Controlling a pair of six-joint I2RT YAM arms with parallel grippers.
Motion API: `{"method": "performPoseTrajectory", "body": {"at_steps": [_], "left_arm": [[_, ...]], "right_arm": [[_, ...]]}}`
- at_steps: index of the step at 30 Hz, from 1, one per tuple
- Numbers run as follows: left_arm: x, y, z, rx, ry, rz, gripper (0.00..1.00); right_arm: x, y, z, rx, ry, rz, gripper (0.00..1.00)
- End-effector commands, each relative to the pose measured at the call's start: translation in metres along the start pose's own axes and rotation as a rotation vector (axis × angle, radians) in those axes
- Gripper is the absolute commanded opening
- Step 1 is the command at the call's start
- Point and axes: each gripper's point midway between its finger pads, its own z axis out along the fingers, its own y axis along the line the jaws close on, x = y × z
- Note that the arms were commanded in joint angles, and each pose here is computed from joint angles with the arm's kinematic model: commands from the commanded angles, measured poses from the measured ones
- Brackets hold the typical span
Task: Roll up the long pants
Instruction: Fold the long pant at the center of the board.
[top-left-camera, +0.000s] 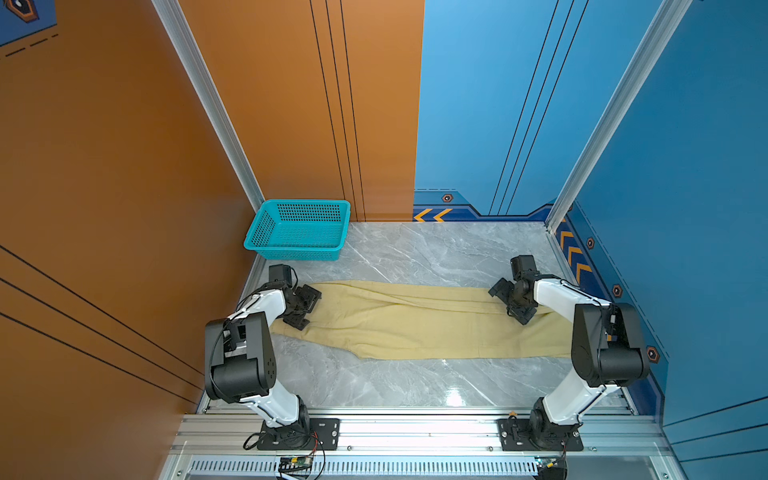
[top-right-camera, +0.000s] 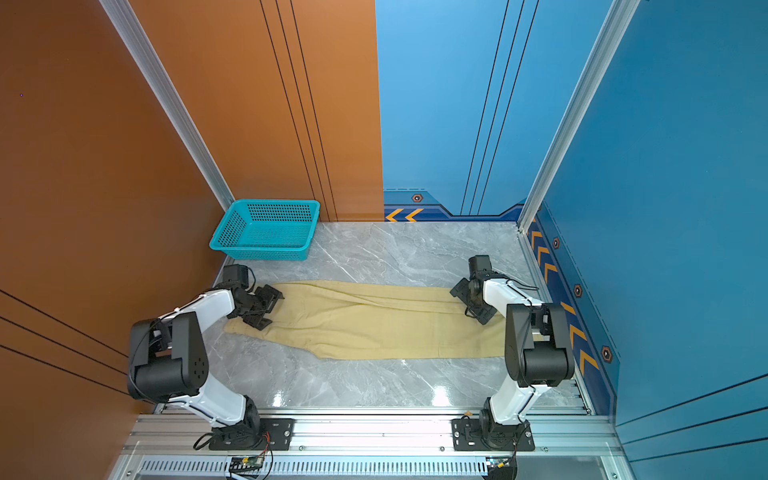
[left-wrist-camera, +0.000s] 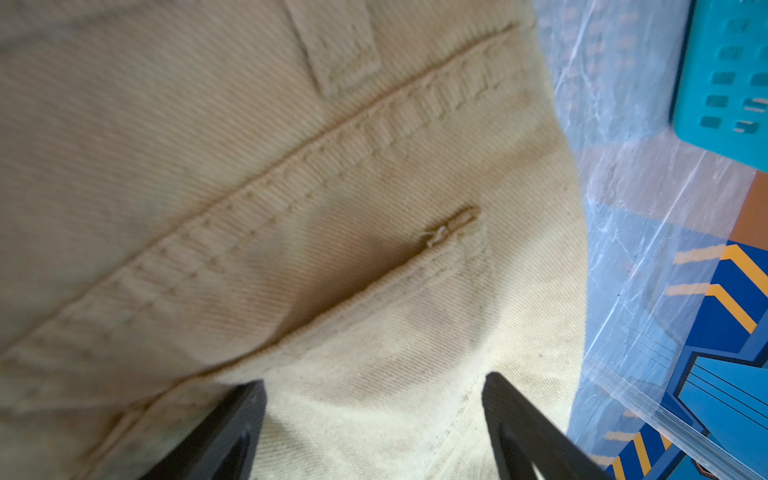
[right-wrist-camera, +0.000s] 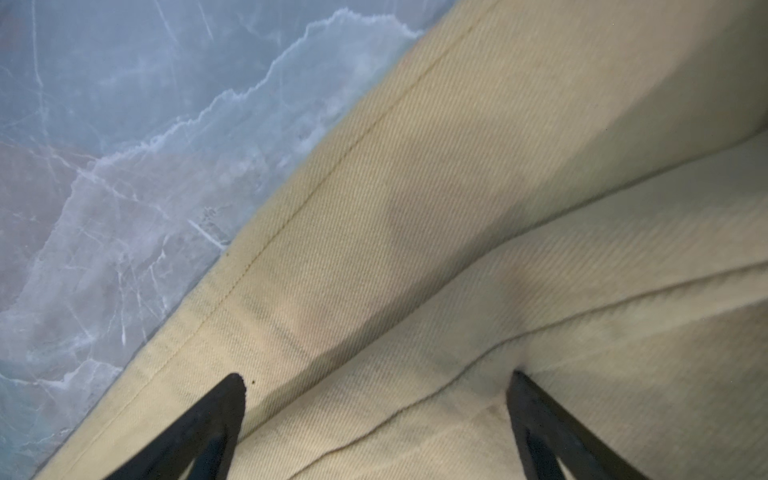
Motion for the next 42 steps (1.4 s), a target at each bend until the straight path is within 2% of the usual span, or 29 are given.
{"method": "performPoseTrajectory", "body": {"at_steps": [1,5,15,26,36,42], "left_arm": [[0.015,0.057,0.023,-0.176,0.051,-0.042,0.85],[0.015,0.058,0.022,-0.177,0.047,-0.038,0.85],[0.016,0.062,0.019,-0.172,0.049,-0.049,0.85],[0.018,0.076,0.018,-0.192,0.053,-0.058,0.85],[0.02,0.09,0.018,-0.215,0.053,-0.062,0.85],[0.018,0.092,0.015,-0.21,0.049,-0.067,0.85]], "right_arm": [[0.008,-0.004,-0.008,-0.001,0.0,0.009,1.0],[0.01,-0.005,-0.01,-0.002,-0.02,0.003,1.0],[-0.005,0.019,0.017,0.031,0.006,-0.002,1.0],[-0.032,0.054,0.008,-0.006,-0.053,-0.001,1.0],[-0.075,0.093,0.016,-0.001,-0.101,-0.052,1.0],[-0.121,0.081,-0.022,-0.013,-0.22,-0.064,1.0]]}}
